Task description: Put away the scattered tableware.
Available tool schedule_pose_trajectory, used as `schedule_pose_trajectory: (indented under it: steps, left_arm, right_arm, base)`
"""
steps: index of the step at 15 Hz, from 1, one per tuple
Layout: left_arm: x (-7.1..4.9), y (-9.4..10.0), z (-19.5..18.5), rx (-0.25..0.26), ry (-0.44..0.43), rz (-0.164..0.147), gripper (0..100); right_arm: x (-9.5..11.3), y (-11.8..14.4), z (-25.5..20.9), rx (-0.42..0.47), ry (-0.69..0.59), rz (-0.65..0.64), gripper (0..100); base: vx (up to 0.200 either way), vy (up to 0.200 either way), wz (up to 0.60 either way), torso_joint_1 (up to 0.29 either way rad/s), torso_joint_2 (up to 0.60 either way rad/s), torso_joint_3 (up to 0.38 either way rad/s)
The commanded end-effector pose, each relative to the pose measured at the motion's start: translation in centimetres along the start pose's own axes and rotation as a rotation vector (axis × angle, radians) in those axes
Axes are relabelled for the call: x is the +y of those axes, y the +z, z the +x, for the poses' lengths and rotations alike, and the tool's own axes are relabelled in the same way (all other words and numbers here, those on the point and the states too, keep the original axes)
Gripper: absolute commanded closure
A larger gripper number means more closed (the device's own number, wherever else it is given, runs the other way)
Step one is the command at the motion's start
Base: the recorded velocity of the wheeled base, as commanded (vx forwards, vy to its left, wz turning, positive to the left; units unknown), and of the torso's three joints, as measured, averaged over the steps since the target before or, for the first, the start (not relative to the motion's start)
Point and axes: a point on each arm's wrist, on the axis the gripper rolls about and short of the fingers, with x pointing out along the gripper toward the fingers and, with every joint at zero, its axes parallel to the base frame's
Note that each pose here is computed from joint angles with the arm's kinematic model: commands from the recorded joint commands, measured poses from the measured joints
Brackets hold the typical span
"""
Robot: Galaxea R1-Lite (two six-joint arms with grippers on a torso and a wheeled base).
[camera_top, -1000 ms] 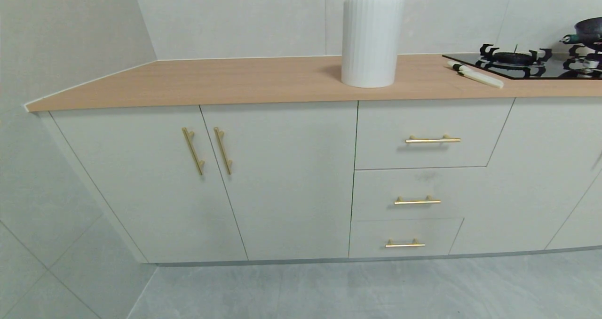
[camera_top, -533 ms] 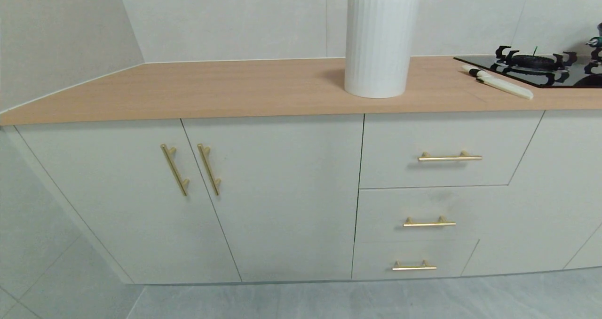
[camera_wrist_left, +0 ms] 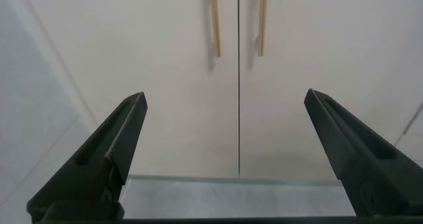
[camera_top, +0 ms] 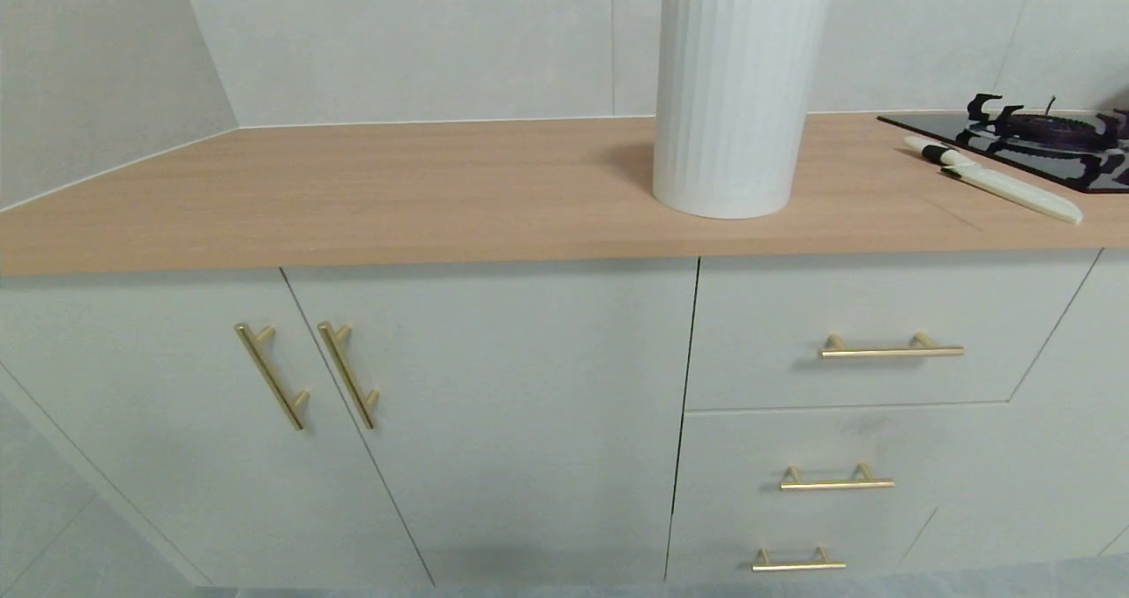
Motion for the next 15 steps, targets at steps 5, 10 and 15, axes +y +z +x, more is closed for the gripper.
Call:
schedule_pose_trajectory:
  steps: [5,10,15]
  left_arm:
    - [0.00,0.02,0.00,-0.001,0.000,0.000,0]
    - [0.01,0.02,0.00,0.000,0.002,0.000,0]
    - [0.01,0.02,0.00,0.000,0.002,0.000,0]
  right_arm:
    - [0.00,0.00,0.02,0.002,0.001,-0.001,0]
    - [0.00,0.00,0.02,0.002,0.001,-0.001,0]
    - [0.00,0.00,0.02,0.002,0.001,-0.001,0]
  base:
    - [0.080,0.000,0.00,0.003,0.00,0.001]
    - [0.000,0.000,-0.12,0.000,0.00,0.001]
    - [0.000,0.000,-0.12,0.000,0.00,0.000]
